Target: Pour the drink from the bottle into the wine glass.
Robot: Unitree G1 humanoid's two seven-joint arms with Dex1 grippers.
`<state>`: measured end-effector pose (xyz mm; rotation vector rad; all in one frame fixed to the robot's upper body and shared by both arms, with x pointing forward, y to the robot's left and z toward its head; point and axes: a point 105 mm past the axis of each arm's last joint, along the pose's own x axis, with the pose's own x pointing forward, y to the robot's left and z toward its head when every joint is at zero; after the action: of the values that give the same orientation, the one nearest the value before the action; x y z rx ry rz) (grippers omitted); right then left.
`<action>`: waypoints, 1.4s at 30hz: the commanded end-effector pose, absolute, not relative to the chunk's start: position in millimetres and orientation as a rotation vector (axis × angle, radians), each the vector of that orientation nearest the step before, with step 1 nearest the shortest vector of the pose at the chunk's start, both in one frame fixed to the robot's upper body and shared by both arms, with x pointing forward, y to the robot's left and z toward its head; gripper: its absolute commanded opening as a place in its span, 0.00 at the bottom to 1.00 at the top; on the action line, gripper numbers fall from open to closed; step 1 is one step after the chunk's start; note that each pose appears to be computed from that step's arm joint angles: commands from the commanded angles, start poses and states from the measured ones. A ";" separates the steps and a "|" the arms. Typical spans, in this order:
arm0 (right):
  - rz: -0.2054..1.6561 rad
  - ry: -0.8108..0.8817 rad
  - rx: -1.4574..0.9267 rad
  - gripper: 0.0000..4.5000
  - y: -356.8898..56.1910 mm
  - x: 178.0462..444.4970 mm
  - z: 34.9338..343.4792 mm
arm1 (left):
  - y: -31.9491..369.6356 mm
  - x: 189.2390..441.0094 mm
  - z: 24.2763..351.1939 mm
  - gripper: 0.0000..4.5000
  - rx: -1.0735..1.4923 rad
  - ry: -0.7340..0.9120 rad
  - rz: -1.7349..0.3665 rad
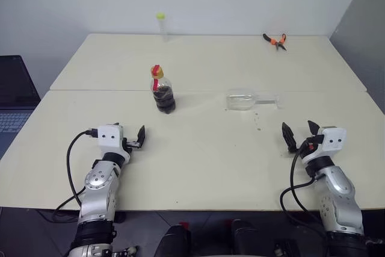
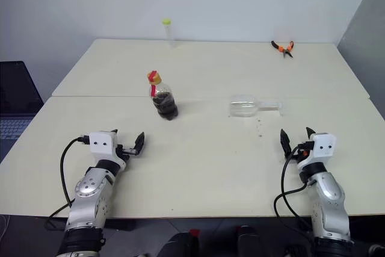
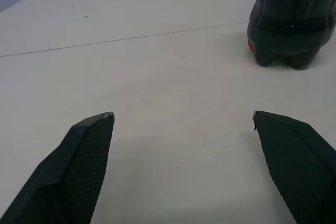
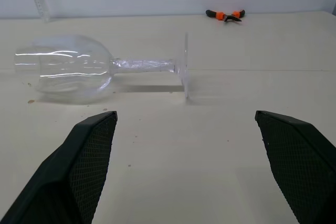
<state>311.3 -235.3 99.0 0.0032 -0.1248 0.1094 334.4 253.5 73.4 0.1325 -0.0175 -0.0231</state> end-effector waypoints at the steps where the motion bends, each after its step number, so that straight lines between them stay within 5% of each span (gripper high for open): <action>1: 0.111 -0.185 -0.005 1.00 -236.5 311.1 115.5 | 253.5 333.4 87.7 0.99 0.162 -0.084 -0.013; 11: 0.132 -0.184 -0.028 1.00 -230.6 308.1 116.8 | 244.0 330.2 87.4 0.99 0.139 -0.081 -0.108; 21: 0.608 -0.195 -0.110 1.00 -154.5 277.1 149.6 | 240.9 336.8 107.7 0.99 0.081 -0.148 -0.187; 32: 0.940 -0.079 -0.080 1.00 -119.4 247.7 169.7 | 206.7 358.1 116.5 0.99 0.050 -0.130 -0.342; 42: 0.948 -0.097 -0.064 1.00 -119.1 253.1 178.9 | 192.7 391.8 120.7 0.99 0.054 -0.139 -0.329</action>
<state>254.1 -119.8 167.5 -0.0569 -0.0519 0.9342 387.1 195.5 109.8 0.0371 -0.0902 -0.3375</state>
